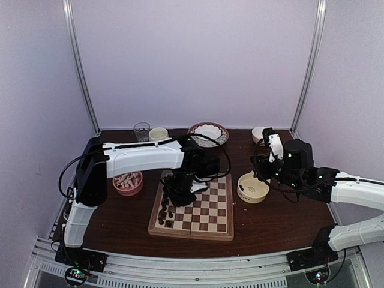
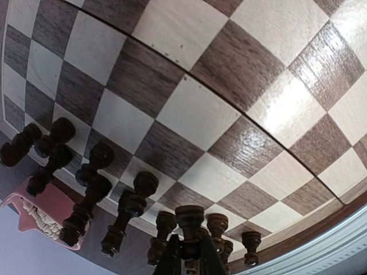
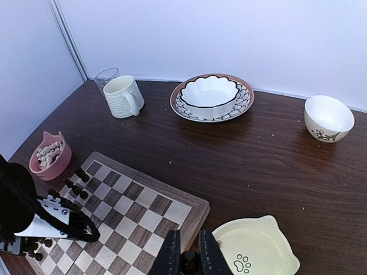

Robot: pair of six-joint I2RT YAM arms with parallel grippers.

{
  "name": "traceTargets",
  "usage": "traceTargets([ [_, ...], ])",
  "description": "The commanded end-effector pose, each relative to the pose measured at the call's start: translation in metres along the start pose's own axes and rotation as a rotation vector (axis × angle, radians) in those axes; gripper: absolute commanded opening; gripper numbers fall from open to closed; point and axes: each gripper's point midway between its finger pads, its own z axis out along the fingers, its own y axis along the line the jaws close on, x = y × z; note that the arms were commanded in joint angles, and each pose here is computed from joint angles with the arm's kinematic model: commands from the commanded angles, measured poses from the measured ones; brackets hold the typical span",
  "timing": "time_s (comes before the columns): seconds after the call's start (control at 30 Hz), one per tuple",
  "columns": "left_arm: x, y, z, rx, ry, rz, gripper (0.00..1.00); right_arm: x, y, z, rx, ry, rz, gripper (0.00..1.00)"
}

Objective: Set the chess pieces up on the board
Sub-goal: Place the pawn on the chessboard.

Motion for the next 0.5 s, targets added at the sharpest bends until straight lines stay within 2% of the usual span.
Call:
traceTargets([
  [0.0, 0.005, -0.003, 0.001, 0.01, 0.042, 0.013, 0.03, -0.002, -0.007, -0.001, 0.029, -0.018, 0.013, 0.07],
  [0.23, 0.004, -0.01, 0.011, 0.044, 0.071, 0.032, 0.04, -0.001, -0.006, 0.002, 0.029, -0.011, 0.012, 0.07],
  [0.47, -0.001, -0.014, 0.011, 0.061, 0.065, 0.039, 0.11, 0.0, -0.007, 0.002, 0.029, -0.009, 0.012, 0.07],
])
